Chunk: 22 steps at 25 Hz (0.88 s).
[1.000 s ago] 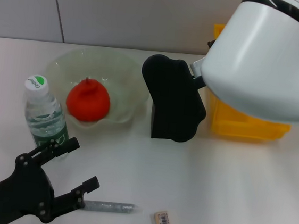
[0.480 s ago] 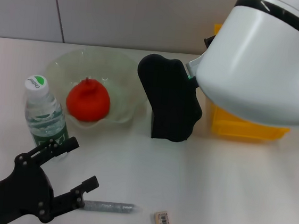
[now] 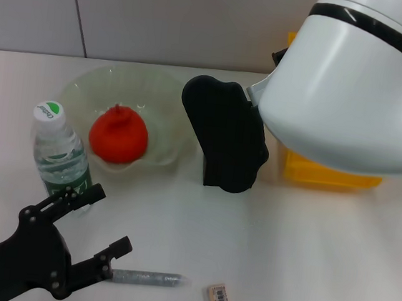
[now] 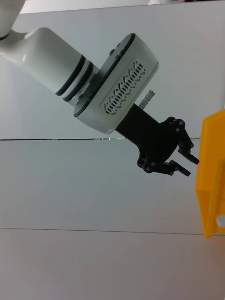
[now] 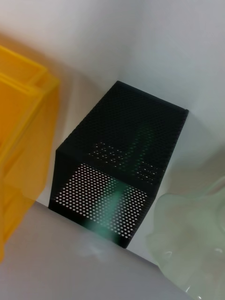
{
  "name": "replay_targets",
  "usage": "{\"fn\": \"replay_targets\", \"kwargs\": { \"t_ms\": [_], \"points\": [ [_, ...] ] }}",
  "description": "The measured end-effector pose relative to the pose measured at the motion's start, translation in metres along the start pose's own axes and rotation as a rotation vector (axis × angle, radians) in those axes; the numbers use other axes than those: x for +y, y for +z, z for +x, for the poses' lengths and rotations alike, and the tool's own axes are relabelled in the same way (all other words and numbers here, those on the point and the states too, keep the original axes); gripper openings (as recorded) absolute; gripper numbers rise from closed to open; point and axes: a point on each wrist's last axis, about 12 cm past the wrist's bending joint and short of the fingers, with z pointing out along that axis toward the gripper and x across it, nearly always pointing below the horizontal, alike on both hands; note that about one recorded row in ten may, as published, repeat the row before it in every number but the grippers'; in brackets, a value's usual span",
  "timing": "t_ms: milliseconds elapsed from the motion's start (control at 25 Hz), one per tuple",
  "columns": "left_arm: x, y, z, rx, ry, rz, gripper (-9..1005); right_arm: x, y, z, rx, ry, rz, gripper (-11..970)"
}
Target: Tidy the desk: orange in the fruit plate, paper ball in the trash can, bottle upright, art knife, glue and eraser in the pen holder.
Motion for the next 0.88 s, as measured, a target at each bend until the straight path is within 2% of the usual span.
{"fn": "replay_targets", "kwargs": {
  "t_ms": [200,280,320,440,480,560,600,640,680,720,880],
  "points": [
    [0.0,0.0,0.0,-0.003,0.001,0.001,812,-0.002,-0.001,0.0,-0.008,0.02,0.008,202],
    [0.0,0.0,-0.001,-0.004,0.001,0.001,812,-0.009,-0.004,0.006,-0.034,0.086,0.02,202],
    [0.0,0.0,-0.001,-0.005,0.002,0.002,812,-0.009,-0.004,0.006,-0.034,0.086,0.02,202],
    [0.0,0.0,-0.002,-0.01,0.004,0.005,812,-0.015,-0.007,0.026,-0.087,0.236,0.03,201],
    [0.0,0.0,-0.002,-0.012,0.005,0.007,812,-0.016,-0.011,0.045,-0.158,0.363,0.035,204],
    [0.0,0.0,-0.003,-0.018,0.007,0.009,812,-0.015,-0.018,0.066,-0.26,0.499,0.047,210],
    [0.0,0.0,-0.003,-0.02,0.008,0.011,812,-0.015,-0.018,0.066,-0.26,0.499,0.047,213],
    [0.0,-0.001,-0.004,-0.021,0.008,0.011,812,-0.013,-0.021,0.076,-0.315,0.56,0.057,216],
    [0.0,-0.001,-0.004,-0.023,0.01,0.011,812,-0.005,-0.024,0.094,-0.411,0.672,0.062,219],
    [0.0,-0.001,-0.004,-0.023,0.01,0.011,812,-0.005,-0.024,0.094,-0.411,0.672,0.062,222],
    [0.001,-0.002,-0.004,-0.021,0.011,0.01,812,0.019,-0.023,0.119,-0.608,0.867,0.042,235]
  ]
}}
